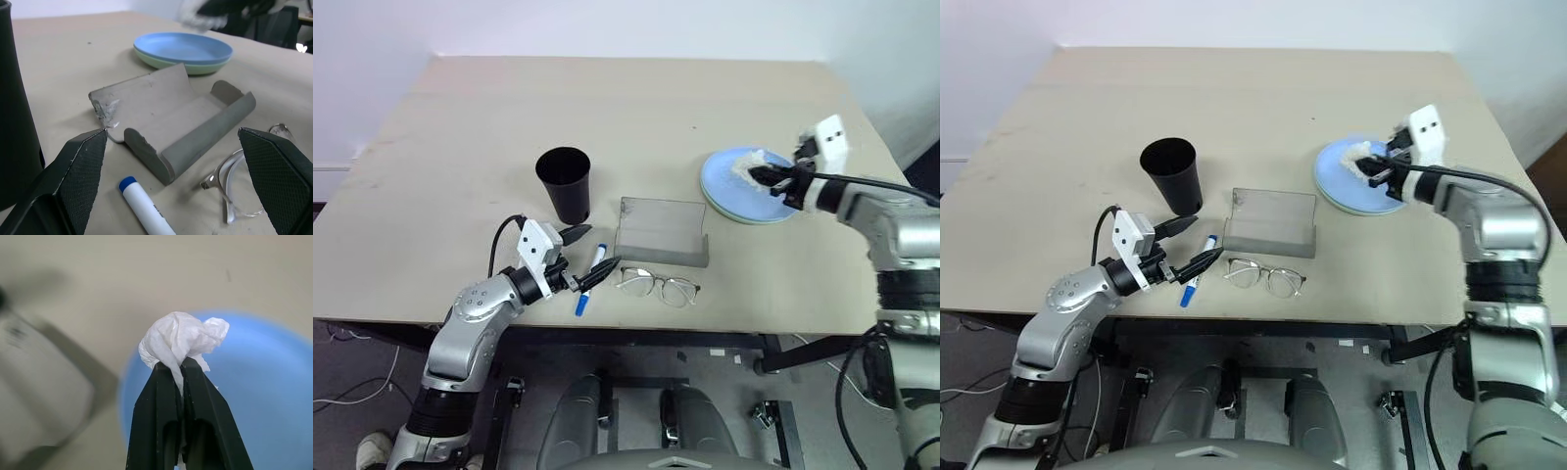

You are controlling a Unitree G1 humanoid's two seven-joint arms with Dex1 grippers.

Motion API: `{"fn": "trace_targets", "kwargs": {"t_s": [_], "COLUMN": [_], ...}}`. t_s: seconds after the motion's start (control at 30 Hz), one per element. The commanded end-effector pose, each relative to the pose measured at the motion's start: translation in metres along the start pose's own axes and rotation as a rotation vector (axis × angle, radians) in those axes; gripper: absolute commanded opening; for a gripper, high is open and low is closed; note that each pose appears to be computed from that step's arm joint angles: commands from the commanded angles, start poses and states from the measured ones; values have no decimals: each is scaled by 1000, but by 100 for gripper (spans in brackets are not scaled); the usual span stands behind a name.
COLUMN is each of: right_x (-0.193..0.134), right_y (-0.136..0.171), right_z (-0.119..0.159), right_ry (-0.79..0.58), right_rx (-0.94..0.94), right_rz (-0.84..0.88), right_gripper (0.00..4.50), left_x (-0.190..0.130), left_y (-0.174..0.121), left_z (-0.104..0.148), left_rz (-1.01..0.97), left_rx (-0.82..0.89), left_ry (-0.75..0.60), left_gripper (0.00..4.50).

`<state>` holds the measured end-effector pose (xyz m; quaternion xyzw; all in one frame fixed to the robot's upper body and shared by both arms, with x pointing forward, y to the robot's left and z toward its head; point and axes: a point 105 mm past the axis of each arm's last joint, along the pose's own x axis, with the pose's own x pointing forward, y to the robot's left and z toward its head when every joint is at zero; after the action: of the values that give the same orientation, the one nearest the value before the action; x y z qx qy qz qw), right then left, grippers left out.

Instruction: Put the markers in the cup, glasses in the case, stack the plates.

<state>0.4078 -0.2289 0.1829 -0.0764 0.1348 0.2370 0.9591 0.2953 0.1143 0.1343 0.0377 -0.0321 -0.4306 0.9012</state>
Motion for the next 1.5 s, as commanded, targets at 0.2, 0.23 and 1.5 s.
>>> {"fn": "trace_targets", "kwargs": {"t_s": [0.2,0.23,1.5], "right_x": [15,15,-31], "right_y": [-4,-4,184], "right_z": [6,7,29], "right_ry": [49,49,415], "right_rx": [-58,-60,-149], "right_rz": [-35,-35,1064], "right_gripper": [155,188,418], "left_x": [-8,-8,-7], "left_y": [-1,-1,0], "left_z": [10,10,18], "left_rz": [20,23,73], "left_rx": [35,35,51], "left_ry": [-28,-27,-41], "left_gripper": [450,450,450]}}
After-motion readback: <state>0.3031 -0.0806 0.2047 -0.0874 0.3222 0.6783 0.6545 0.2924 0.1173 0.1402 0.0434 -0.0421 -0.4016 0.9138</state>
